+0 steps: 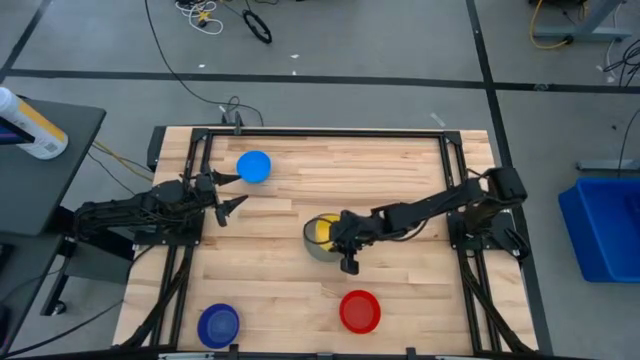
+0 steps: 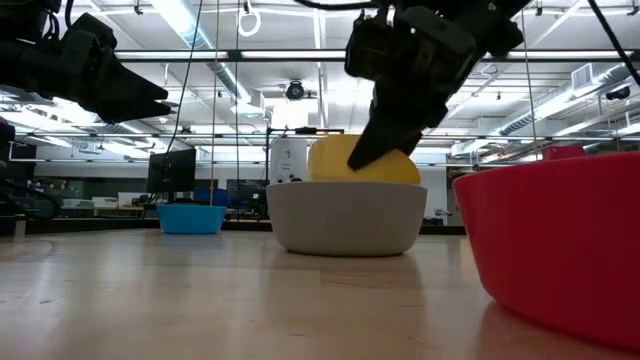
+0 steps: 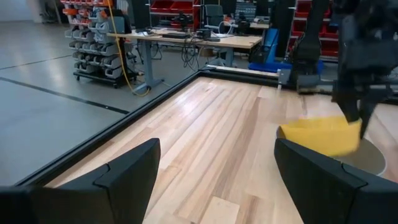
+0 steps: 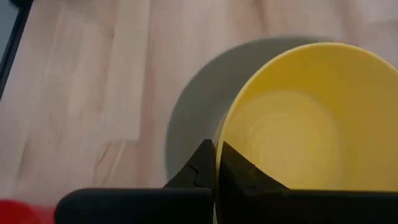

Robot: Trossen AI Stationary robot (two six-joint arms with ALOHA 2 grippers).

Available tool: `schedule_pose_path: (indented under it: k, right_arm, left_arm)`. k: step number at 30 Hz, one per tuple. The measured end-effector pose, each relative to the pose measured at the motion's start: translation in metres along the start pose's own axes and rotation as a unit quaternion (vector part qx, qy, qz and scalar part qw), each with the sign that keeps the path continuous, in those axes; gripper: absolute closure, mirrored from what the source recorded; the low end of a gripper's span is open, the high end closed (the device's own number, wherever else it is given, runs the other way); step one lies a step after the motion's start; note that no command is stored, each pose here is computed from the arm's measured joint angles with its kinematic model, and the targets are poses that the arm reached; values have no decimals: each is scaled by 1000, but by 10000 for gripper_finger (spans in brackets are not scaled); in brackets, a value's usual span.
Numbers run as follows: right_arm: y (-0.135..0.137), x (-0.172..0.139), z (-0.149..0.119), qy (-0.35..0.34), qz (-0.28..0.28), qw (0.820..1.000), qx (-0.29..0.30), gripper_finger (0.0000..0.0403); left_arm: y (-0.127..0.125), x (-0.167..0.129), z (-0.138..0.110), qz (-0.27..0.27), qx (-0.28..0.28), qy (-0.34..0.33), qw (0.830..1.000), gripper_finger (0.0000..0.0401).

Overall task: Nest bowls inside each other
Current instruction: Stack the yellow bowl on top of the gray bowl, then stack the light blue bowl on top of the yellow bowl

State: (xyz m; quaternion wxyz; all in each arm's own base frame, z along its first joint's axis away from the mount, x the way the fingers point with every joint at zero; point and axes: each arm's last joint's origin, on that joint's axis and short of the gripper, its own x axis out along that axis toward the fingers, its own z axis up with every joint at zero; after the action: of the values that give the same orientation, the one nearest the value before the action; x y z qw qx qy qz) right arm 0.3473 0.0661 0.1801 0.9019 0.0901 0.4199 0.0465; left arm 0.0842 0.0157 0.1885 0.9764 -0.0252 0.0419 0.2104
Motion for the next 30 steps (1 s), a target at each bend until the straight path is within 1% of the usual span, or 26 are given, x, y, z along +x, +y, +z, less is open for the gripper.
schedule_pose_path:
  k: [3, 6, 9, 16, 20, 22, 24, 26, 29, 30]
  right_arm:
    - [1, 5, -1, 9, 11, 1000, -1, 399]
    - [0, 7, -1, 8, 10, 1000, -14, 379]
    - [1, 7, 0, 2, 12, 999, -39, 348]
    - [2, 7, 4, -20, 10, 999, -24, 270]
    - [5, 7, 7, -44, 3, 998, -36, 229]
    - [6, 6, 9, -49, -2, 998, -42, 213]
    - [7, 3, 12, -42, -7, 998, -52, 201]
    - [8, -5, 20, -40, -22, 997, -65, 194]
    - [12, -24, 35, -45, -55, 993, -90, 189]
    - [13, -32, 40, -50, -67, 992, -99, 189]
  left_arm:
    - [0, 0, 0, 0, 1, 0, 1000, 79]
    - [0, 0, 0, 0, 1, 0, 1000, 79]
    - [0, 0, 0, 0, 1, 1, 1000, 79]
    - [0, 0, 0, 0, 0, 1, 1000, 79]
    - [0, 0, 0, 0, -2, 2, 1000, 79]
    - [0, 1, -3, 14, -3, -1, 1000, 79]
    - [1, 6, -14, 48, -3, -5, 999, 79]
    - [2, 9, -13, 73, -1, -19, 997, 79]
    - [-1, 17, -18, 59, 10, 5, 998, 79]
    - [-2, 19, -18, 57, 5, 6, 998, 79]
